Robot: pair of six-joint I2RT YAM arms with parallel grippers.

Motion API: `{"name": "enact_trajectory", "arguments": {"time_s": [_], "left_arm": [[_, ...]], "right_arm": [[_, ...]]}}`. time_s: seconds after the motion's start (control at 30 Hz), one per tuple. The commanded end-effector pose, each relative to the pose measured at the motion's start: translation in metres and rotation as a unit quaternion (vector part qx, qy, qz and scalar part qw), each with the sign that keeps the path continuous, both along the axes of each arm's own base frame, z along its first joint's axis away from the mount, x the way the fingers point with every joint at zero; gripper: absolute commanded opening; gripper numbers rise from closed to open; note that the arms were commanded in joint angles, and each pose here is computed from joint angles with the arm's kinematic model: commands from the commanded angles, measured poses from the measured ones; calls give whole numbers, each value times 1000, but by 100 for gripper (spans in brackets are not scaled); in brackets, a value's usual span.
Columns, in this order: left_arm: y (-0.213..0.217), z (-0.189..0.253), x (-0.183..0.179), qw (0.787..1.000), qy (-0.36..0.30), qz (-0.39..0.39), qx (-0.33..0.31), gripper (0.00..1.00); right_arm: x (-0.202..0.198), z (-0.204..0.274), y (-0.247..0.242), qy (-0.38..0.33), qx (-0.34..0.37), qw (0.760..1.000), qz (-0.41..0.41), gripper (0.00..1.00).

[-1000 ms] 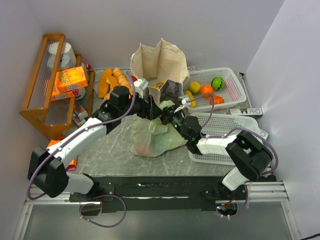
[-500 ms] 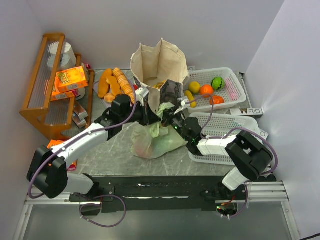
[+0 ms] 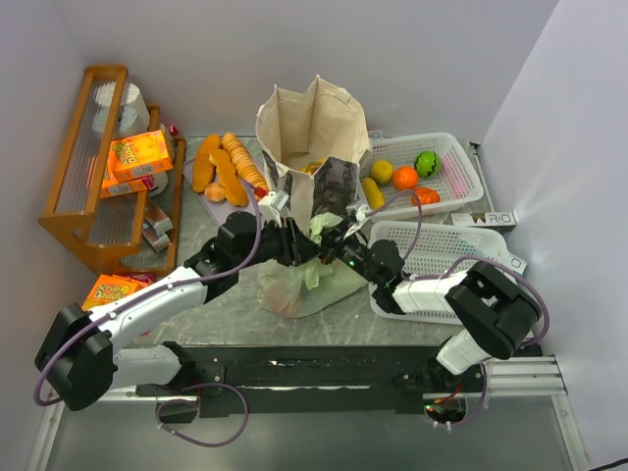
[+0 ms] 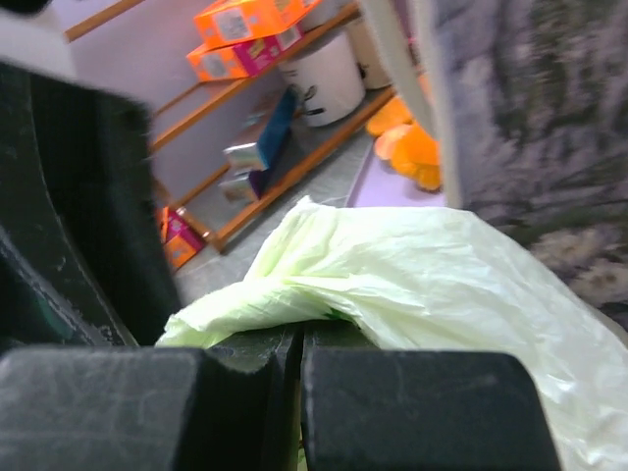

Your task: Place the mixed food into the grocery bags and tie them

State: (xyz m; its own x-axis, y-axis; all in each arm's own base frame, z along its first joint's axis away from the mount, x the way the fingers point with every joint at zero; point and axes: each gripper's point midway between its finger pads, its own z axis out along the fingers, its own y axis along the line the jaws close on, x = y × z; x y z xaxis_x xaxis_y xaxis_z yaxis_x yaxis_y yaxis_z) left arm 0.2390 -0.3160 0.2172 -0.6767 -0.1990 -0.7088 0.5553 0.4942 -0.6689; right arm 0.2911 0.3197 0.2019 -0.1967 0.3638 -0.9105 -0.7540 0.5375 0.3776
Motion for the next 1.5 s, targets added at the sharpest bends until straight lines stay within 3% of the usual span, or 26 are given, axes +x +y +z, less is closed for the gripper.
{"name": "enact_trajectory", "arguments": {"time_s": [0.0,0.07,0.1,0.4,0.5,0.77,1.0,1.2,1.47], "left_arm": [[13,33,16,997,-56,41,17,62],[26,45,20,995,-76,59,20,78],[32,48,22,994,-89,63,24,81],[84,70,51,981,-143,127,29,98],[84,82,61,979,-158,127,-4,97],[49,48,64,990,-140,2,-5,87],[34,43,49,984,-147,-85,-44,84],[23,35,42,977,-142,-138,-73,75],[18,34,41,973,-140,-159,-97,65]], "right_arm": [[-23,49,6,-87,46,994,53,0],[-23,50,8,-90,49,993,59,0],[-26,49,10,-89,48,993,67,0],[-31,50,10,-93,46,991,84,0],[-26,49,8,-93,42,992,72,0],[-13,48,2,-101,40,993,46,0],[-13,58,0,-115,36,990,75,0],[-17,57,-2,-117,33,988,98,0],[-28,61,3,-125,38,980,148,0]]}}
